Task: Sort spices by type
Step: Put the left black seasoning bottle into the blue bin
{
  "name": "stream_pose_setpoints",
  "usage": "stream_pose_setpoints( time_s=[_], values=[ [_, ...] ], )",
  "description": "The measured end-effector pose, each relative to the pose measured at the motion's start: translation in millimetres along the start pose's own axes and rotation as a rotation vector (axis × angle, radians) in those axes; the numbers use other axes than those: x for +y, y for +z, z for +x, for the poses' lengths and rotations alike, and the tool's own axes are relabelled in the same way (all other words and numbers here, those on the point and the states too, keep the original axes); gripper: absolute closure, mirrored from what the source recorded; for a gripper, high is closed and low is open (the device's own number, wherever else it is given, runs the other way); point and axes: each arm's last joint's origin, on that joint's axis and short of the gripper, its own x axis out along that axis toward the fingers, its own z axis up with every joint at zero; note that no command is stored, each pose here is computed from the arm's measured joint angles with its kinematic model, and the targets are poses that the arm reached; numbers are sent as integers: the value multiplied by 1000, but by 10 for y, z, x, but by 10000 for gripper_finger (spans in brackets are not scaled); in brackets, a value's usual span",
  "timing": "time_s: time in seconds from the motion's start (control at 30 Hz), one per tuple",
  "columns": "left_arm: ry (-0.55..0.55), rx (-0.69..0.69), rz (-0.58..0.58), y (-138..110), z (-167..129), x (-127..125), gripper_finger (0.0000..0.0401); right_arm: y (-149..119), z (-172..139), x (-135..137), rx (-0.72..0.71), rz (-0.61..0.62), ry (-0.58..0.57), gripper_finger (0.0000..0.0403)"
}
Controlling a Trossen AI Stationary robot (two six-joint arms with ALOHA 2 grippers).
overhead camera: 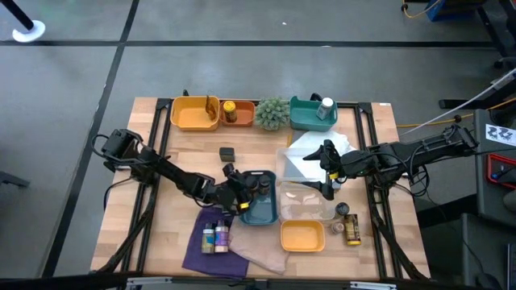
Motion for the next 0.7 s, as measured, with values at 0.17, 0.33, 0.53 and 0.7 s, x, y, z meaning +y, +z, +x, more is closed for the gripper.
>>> stream_pose_setpoints(
  time_s=[0.17,0.33,0.53,0.7],
  values=[
    [0,-1,24,4,-2,0,143,0,0,0,0,0,0,6],
    [-11,-23,11,76,-57,10,140,8,-28,-7,-10,3,2,6],
    [-28,-63,-19,219,-166,49,139,30,-167,-33,-39,14,51,6],
    [-42,-98,-46,338,-266,90,139,19,-338,-51,-35,43,177,6]
  ],
)
